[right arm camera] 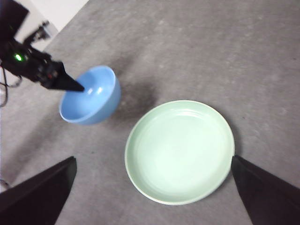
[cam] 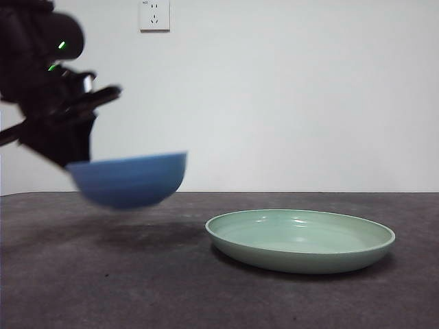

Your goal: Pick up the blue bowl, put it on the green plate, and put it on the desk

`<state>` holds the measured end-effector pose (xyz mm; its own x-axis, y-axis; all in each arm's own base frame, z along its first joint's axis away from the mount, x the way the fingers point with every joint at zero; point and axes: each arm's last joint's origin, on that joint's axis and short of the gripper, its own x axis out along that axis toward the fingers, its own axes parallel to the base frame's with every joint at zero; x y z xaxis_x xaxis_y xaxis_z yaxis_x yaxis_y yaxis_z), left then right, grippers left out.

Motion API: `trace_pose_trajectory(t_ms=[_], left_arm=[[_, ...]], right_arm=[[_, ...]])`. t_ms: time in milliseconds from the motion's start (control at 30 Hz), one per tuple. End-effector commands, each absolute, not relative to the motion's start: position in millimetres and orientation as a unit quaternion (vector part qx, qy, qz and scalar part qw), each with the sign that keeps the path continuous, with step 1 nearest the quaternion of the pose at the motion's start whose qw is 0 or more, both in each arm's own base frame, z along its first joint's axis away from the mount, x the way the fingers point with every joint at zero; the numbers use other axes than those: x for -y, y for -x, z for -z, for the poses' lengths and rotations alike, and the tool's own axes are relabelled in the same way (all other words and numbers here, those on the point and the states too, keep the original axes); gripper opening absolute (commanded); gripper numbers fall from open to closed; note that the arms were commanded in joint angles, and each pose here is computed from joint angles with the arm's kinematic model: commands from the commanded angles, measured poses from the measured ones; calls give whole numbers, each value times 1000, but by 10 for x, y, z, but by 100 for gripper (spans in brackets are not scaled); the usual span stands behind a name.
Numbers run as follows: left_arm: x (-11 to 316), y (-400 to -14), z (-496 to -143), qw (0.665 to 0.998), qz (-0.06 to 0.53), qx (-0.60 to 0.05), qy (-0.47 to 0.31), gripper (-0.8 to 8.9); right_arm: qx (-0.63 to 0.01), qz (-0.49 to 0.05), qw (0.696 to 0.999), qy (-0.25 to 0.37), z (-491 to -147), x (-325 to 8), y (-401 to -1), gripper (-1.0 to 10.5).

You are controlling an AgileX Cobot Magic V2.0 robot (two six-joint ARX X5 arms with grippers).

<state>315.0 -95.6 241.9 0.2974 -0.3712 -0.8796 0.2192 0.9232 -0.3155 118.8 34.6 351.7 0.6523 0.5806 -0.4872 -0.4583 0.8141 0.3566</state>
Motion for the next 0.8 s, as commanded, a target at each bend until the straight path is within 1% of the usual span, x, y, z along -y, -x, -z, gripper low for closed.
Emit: trace_pose_trajectory(t_ms=[33,133,267,567,700,800], left_arm=[[1150,-3241,-2605,813,200,-544,60,15],[1370,-3290,-2731,818,207,-536,33,15],[1696,-3360,-2761,810,231,-540,10,15],[2588,-3408,-2601,779,299,-549,-47,15],[2872,-3404,-2496,764,313,-560,-70,15],[3009,-3410,-2380,753,317,-571,-80,15]], right_arm=[[-292,-282,910,-81,-3577,-328,-1106,590],[-298,-264,915,-62,-3571,-297,-1004,590],[-313,-248,915,-51,-3570,-266,-892,590],[-340,-245,906,-53,-3535,-248,-789,590],[-339,-246,907,-52,-3535,-248,-789,590],[-339,-246,907,-51,-3536,-248,-789,590]])
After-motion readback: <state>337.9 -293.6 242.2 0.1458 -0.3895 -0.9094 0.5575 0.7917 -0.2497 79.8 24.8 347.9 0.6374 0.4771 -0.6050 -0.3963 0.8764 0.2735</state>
